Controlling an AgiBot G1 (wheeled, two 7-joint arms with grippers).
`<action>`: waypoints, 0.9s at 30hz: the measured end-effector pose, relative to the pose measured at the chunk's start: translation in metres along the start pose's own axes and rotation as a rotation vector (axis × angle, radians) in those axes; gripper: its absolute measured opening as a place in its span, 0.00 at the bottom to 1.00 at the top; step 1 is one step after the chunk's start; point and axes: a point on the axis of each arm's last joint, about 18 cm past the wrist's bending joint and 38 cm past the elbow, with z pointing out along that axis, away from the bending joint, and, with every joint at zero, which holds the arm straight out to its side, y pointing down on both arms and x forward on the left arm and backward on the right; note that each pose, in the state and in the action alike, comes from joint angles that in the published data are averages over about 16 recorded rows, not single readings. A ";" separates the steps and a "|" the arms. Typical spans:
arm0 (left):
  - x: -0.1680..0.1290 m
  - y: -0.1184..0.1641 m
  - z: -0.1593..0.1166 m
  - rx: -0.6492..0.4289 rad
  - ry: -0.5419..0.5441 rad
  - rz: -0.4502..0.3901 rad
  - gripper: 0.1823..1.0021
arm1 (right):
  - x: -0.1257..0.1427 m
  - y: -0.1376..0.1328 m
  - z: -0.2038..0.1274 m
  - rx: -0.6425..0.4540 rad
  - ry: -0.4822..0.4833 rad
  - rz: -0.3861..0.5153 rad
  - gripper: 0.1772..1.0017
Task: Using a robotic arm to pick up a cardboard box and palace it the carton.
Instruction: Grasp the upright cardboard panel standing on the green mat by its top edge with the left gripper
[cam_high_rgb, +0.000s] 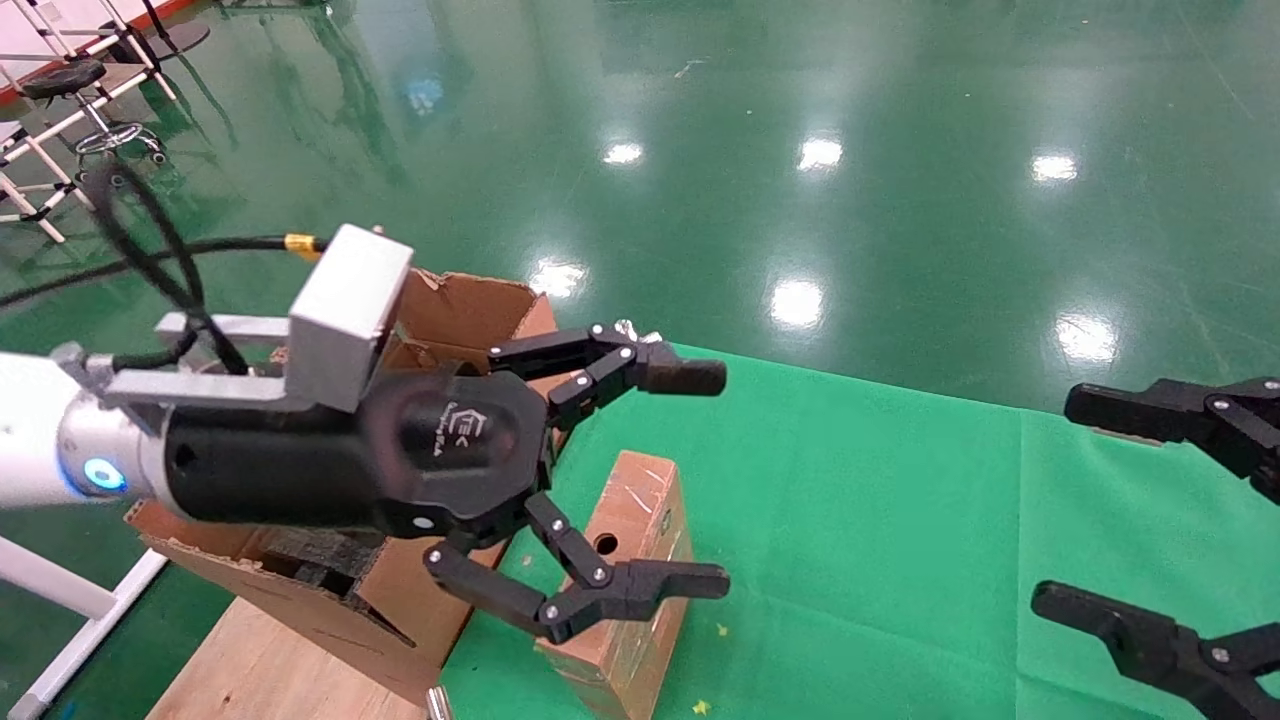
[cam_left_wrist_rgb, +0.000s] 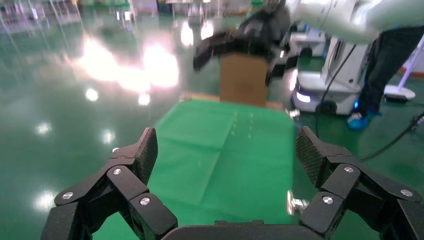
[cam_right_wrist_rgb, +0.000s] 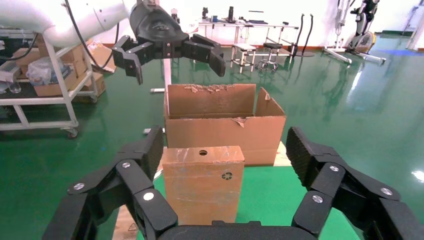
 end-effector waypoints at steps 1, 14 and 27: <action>-0.001 0.000 0.000 -0.021 -0.001 -0.014 1.00 | 0.000 0.000 0.000 0.000 0.000 0.000 0.91; -0.013 0.010 -0.002 -0.352 -0.048 -0.191 1.00 | 0.000 0.000 0.000 0.000 0.000 0.000 0.64; -0.019 0.022 -0.005 -0.507 -0.092 -0.269 1.00 | 0.000 0.000 0.000 0.000 0.000 0.000 0.27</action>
